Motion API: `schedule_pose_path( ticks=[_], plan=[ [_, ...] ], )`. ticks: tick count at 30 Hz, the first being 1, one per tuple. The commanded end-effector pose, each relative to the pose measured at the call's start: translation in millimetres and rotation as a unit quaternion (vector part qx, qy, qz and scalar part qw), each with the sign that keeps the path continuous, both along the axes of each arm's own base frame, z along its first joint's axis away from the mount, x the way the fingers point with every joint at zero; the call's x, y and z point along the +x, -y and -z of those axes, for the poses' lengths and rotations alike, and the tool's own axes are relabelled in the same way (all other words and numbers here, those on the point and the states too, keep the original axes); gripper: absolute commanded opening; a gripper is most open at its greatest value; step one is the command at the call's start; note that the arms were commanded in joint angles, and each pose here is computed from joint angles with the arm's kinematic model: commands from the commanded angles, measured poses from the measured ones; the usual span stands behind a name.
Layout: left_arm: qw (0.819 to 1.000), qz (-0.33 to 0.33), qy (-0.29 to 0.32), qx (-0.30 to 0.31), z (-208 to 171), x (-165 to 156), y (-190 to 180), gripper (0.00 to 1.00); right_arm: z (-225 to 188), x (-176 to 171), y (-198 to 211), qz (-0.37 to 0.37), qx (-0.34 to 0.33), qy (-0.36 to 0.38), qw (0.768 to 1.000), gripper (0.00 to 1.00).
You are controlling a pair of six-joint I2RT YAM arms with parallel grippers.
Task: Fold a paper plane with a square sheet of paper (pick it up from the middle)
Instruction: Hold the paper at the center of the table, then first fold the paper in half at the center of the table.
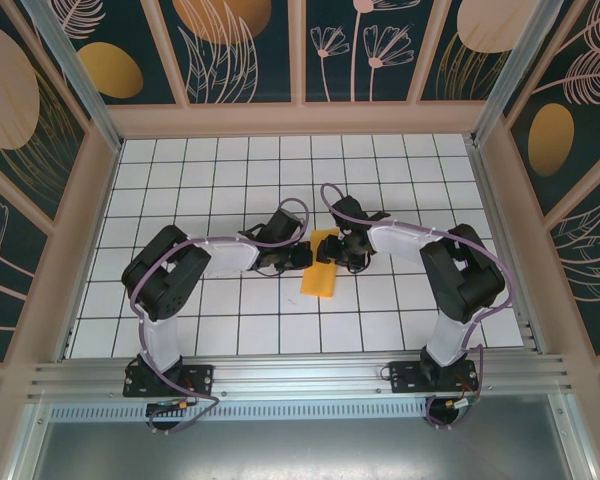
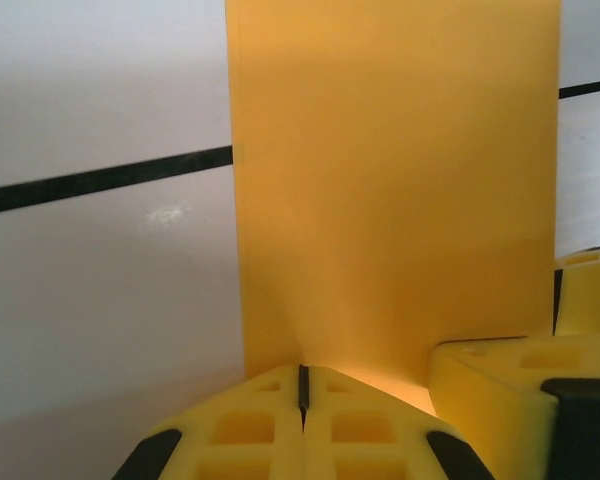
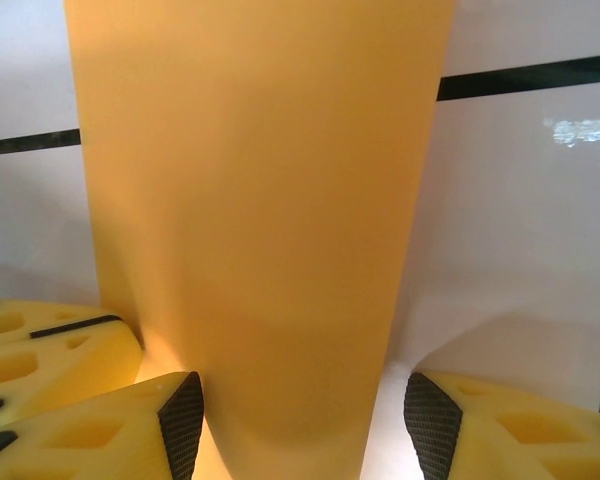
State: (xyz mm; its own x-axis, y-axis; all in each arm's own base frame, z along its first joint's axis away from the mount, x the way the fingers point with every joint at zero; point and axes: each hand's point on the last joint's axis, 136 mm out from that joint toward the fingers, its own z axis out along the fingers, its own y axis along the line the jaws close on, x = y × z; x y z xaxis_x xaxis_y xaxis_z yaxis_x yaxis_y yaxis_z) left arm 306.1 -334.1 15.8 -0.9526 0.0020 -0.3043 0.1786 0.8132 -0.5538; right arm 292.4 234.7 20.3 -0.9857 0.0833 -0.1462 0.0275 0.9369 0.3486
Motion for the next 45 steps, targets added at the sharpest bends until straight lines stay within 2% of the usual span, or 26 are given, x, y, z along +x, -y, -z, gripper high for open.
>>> schedule_pose_path(
  ticks=[1, 8, 15, 18, 23, 25, 28, 42, 45],
  plan=[
    [0.999, 0.004, -0.011, 0.047, 17.1, -4.8, -9.9, 0.0, 28.4, -10.6, 7.6, 0.001, -0.032, -0.031, 0.999, 0.61],
    [0.998, 0.008, -0.018, 0.066, 27.5, -9.3, -14.9, 0.0, 14.5, -2.8, 1.1, 0.005, -0.015, -0.014, 1.0, 0.63],
    [0.997, 0.013, -0.019, 0.068, 29.3, -10.9, -14.4, 0.0, -40.2, 14.8, 4.4, 0.037, 0.025, 0.049, 0.998, 0.65],
    [0.997, 0.015, -0.02, 0.068, 29.9, -11.1, -14.1, 0.0, -59.6, 14.2, -2.4, 0.033, 0.074, 0.063, 0.995, 0.58],
    [0.997, 0.015, -0.022, 0.071, 32.7, -11.8, -15.2, 0.0, -73.0, 6.4, -21.2, 0.007, 0.146, 0.059, 0.987, 0.27],
    [0.997, 0.017, -0.023, 0.071, 33.7, -12.5, -14.7, 0.0, -67.7, 3.1, -25.0, 0.004, 0.16, 0.05, 0.986, 0.2],
    [0.997, 0.017, -0.024, 0.073, 34.9, -12.9, -15.8, 0.0, -53.0, -0.6, -23.9, 0.011, 0.157, 0.036, 0.987, 0.17],
    [0.996, 0.018, -0.03, 0.083, 41.8, -15.0, -18.8, 0.0, 10.3, -19.2, 5.7, 0.033, 0.125, -0.015, 0.992, 0.17],
    [0.996, 0.019, -0.032, 0.087, 44.3, -16.1, -20.3, 0.0, 26.2, -25.2, 13.5, 0.04, 0.099, -0.034, 0.994, 0.17]
  ],
)
